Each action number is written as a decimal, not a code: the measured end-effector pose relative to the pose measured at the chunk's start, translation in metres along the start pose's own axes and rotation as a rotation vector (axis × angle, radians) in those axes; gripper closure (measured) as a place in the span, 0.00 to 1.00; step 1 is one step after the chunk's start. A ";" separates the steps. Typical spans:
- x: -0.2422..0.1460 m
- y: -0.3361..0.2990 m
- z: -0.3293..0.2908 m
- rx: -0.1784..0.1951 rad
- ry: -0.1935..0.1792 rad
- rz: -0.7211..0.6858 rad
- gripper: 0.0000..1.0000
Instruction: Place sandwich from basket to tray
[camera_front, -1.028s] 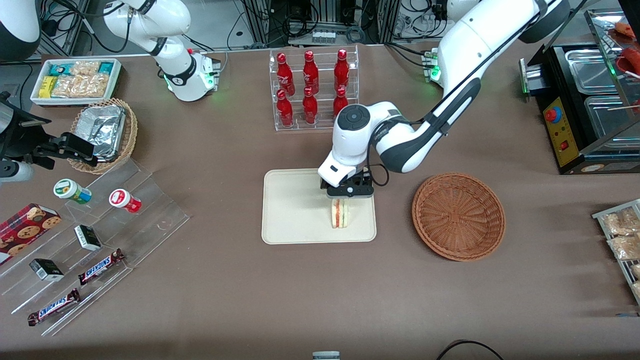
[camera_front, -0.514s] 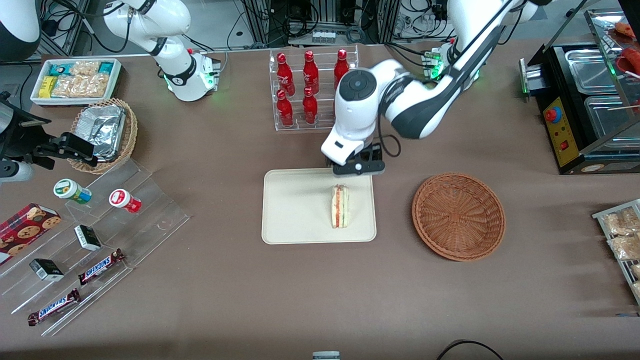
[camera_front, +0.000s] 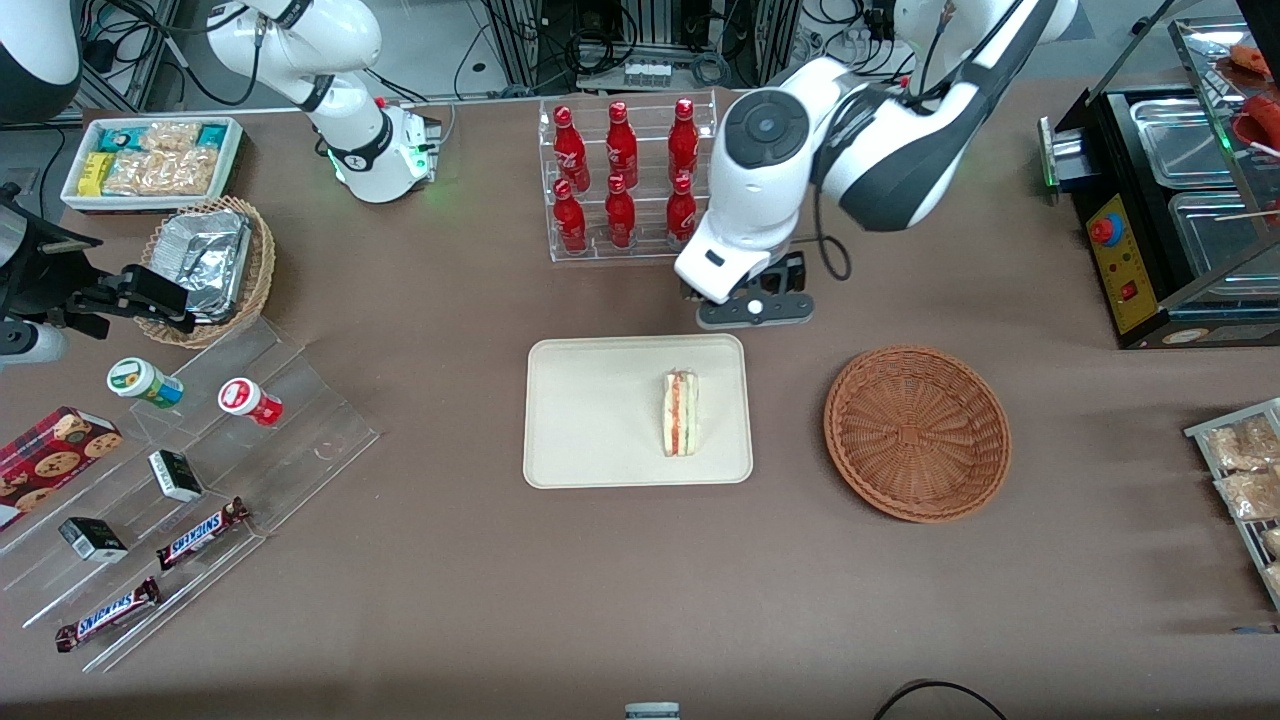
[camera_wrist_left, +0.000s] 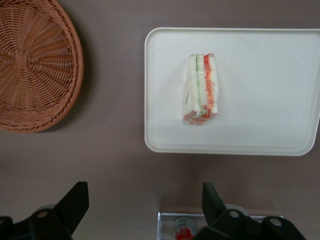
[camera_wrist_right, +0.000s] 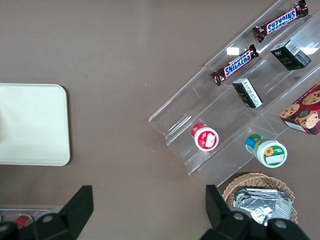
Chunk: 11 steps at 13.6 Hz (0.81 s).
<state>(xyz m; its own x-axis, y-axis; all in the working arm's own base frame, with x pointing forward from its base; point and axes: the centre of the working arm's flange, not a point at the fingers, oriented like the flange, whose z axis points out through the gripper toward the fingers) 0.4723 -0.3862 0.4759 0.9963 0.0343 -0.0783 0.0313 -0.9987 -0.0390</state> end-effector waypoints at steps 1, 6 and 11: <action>0.003 -0.015 -0.014 0.000 -0.020 0.006 0.00; 0.024 -0.103 -0.083 0.008 -0.081 0.040 0.00; 0.036 -0.159 -0.104 0.020 -0.092 0.015 0.00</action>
<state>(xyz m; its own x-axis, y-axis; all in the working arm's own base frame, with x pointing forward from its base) 0.5114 -0.2295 0.5831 0.9851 0.0236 -0.1703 0.0141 -0.9983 -0.0571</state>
